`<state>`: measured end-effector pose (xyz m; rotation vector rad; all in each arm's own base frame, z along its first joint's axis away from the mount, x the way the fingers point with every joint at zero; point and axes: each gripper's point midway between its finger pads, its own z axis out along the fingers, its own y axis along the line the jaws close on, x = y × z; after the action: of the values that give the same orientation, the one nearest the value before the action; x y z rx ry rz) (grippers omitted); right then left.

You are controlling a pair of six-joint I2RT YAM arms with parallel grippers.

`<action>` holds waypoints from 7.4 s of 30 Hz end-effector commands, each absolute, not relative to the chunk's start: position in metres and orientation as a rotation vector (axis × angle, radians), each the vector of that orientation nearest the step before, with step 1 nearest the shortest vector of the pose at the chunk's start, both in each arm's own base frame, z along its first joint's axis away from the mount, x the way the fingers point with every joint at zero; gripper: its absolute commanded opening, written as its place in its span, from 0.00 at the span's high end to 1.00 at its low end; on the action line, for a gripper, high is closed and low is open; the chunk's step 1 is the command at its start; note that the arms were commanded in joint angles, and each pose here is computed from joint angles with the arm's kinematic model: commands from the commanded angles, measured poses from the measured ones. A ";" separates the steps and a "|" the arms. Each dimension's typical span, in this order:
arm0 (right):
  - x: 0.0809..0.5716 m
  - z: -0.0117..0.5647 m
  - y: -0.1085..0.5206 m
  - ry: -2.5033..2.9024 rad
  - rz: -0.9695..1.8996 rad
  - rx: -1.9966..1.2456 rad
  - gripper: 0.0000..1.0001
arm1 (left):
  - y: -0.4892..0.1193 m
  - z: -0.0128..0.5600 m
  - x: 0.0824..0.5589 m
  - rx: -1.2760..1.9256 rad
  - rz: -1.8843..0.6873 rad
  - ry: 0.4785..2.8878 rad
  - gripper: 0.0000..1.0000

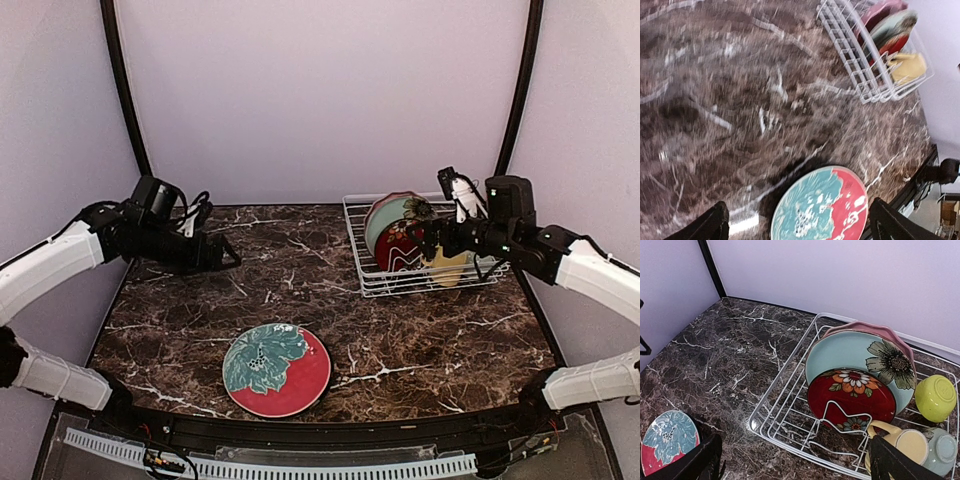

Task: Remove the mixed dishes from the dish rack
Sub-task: Grab the plate from the dish rack, then place the plate with another plate.

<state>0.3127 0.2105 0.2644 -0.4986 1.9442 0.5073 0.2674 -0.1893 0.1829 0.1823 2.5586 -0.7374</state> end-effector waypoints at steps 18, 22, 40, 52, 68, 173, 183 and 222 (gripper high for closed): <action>0.366 0.305 0.183 1.866 0.197 -0.673 0.01 | -0.232 0.300 0.370 0.495 -0.641 1.998 0.01; 0.385 0.309 0.174 1.856 0.207 -0.680 0.01 | -0.226 0.296 0.370 0.496 -0.592 2.011 0.01; 0.415 0.286 0.140 1.667 0.523 -0.997 0.18 | -0.215 0.289 0.373 0.483 -0.505 2.002 0.01; 0.464 0.258 0.135 1.687 0.491 -1.081 0.36 | -0.202 0.288 0.376 0.448 -0.422 1.985 0.01; 0.481 0.224 0.155 1.704 0.738 -1.136 0.42 | -0.203 0.280 0.379 0.449 -0.417 1.993 0.01; 0.436 0.395 0.108 1.543 0.189 -0.373 1.00 | -0.229 0.299 0.361 0.432 -0.690 1.967 0.01; 0.420 0.380 0.096 1.778 0.529 0.102 1.00 | -0.234 0.302 0.357 0.427 -0.748 1.967 0.01; 0.209 0.136 0.450 2.536 1.491 -0.701 1.00 | -0.186 0.311 0.367 0.256 -0.497 1.921 0.02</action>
<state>0.2121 0.4223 0.0968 -0.5446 2.7099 1.3681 0.3662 -0.1856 0.3135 0.2524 1.9203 -0.4872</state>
